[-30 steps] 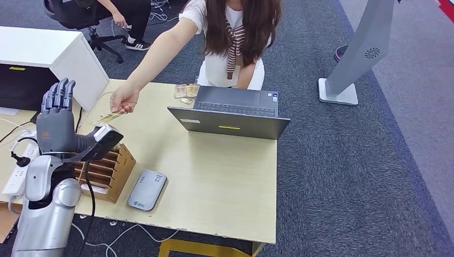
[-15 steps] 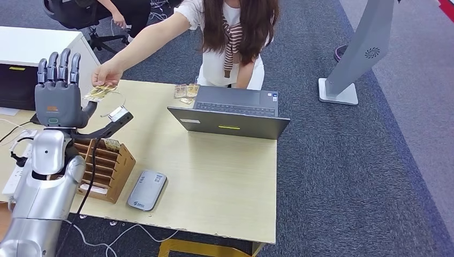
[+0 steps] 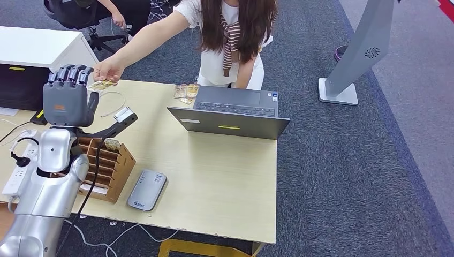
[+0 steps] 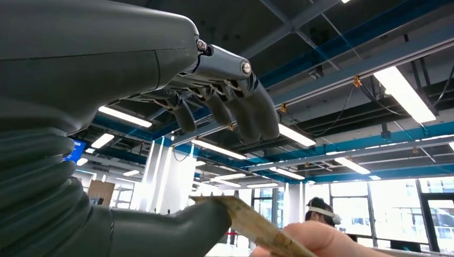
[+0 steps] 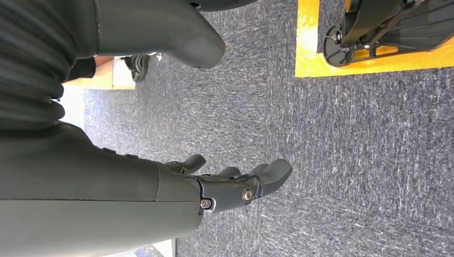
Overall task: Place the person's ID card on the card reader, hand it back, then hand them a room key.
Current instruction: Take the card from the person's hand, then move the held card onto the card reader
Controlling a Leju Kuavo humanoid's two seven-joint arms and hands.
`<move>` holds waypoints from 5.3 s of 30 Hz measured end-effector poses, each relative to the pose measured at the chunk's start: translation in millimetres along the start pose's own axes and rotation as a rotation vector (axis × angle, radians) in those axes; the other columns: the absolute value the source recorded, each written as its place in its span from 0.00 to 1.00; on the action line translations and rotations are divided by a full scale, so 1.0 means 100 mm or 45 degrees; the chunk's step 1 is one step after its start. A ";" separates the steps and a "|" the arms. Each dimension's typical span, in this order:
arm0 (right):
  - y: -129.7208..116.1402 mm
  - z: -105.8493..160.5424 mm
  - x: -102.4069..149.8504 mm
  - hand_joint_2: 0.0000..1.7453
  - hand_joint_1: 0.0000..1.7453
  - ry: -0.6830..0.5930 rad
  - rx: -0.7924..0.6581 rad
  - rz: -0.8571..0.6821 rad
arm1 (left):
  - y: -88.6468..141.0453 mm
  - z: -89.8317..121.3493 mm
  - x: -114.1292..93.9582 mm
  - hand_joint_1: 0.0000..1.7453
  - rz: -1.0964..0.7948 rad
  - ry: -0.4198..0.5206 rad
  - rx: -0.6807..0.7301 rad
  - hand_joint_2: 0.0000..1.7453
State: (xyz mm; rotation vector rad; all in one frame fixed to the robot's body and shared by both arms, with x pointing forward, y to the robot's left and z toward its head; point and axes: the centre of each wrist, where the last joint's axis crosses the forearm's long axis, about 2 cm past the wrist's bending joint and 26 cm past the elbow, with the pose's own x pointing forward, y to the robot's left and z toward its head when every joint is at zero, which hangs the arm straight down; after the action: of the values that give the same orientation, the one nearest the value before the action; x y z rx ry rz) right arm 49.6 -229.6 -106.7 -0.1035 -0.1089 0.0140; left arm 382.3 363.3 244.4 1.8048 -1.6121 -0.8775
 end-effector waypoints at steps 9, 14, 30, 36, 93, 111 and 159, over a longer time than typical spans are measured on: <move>0.00 0.00 0.00 1.00 0.00 0.000 0.000 0.000 | -0.01 -0.02 0.05 1.00 0.002 -0.025 -0.011 1.00; 0.00 0.00 0.00 1.00 0.00 0.000 0.001 0.000 | -0.01 -0.03 0.06 1.00 0.007 -0.027 -0.011 1.00; 0.01 0.00 0.00 1.00 0.00 0.004 0.002 -0.016 | 0.08 -0.02 0.32 1.00 0.121 -0.119 0.040 1.00; 0.03 0.01 -0.01 1.00 0.00 0.002 0.001 -0.036 | 0.18 0.35 0.51 1.00 0.246 -0.199 0.126 1.00; 0.04 0.01 -0.06 1.00 0.00 0.048 -0.039 -0.137 | 0.10 1.89 0.62 1.00 0.135 -0.217 -0.842 1.00; 0.04 0.01 -0.06 1.00 0.00 0.050 -0.039 -0.136 | 0.08 1.89 0.53 1.00 0.101 -0.211 -0.912 1.00; 0.06 0.01 0.00 1.00 0.00 0.002 0.002 0.116 | -0.12 -0.22 0.20 1.00 -0.129 -0.113 -0.094 1.00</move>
State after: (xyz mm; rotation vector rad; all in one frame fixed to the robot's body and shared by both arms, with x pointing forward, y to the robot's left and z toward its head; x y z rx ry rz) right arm 49.5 -223.5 -105.9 -0.1064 -0.1025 0.1046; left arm 407.9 344.5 246.8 1.8327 -1.5320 -1.0626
